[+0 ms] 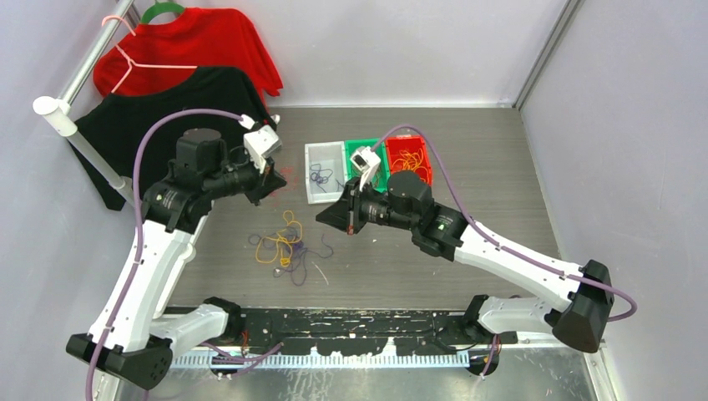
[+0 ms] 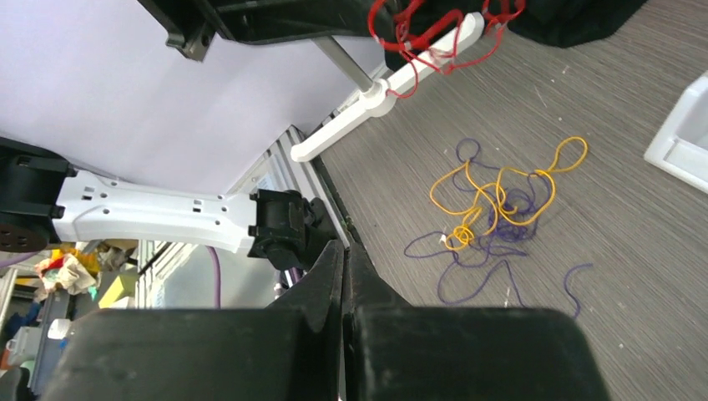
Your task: Untangle the cables
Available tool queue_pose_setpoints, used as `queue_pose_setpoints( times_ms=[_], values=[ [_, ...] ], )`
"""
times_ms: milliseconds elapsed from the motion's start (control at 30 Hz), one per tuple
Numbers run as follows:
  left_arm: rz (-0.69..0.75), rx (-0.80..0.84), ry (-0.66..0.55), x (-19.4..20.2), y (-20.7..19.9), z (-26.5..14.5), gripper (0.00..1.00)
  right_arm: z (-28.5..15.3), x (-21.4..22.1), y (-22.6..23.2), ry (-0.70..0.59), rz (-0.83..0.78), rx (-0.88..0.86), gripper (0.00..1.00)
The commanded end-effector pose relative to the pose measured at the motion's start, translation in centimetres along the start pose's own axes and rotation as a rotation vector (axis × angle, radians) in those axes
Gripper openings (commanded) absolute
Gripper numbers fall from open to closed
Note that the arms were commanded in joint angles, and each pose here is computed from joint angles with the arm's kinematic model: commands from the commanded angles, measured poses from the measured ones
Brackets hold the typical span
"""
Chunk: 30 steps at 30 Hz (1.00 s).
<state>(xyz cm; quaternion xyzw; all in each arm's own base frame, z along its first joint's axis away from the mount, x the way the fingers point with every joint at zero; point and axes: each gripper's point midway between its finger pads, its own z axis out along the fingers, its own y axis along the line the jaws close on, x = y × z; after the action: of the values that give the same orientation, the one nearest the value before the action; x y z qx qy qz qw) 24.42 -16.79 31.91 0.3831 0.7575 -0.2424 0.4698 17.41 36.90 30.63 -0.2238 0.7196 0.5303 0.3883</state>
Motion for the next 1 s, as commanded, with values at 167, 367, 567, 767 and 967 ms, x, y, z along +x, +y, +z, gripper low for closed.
queue_pose_setpoints(
  times_ms=[167, 367, 567, 767, 967],
  values=[
    [0.035, -0.094, -0.119, -3.0, 0.5, -2.3, 0.0, -1.5, -3.4, -0.2, -0.189, -0.091, 0.053, 0.48],
    [-0.165, 0.003, -0.162, -4.1, -1.7, -2.2, 0.0, -0.2, -5.3, 1.2, -0.345, -0.137, -0.008, 0.7],
    [-0.259, 0.033, -0.188, -5.1, -2.6, -2.6, 0.0, 1.6, -5.9, 1.5, -0.449, -0.146, 0.016, 0.74],
    [-0.288, 0.043, -0.199, -5.3, -3.0, -2.9, 0.0, 2.4, -7.3, 0.3, -0.548, -0.113, 0.098, 0.68],
    [-0.306, 0.056, -0.212, -5.6, -3.5, -3.4, 0.0, 2.8, -8.3, -2.1, -0.624, -0.076, 0.255, 0.63]
  ],
)
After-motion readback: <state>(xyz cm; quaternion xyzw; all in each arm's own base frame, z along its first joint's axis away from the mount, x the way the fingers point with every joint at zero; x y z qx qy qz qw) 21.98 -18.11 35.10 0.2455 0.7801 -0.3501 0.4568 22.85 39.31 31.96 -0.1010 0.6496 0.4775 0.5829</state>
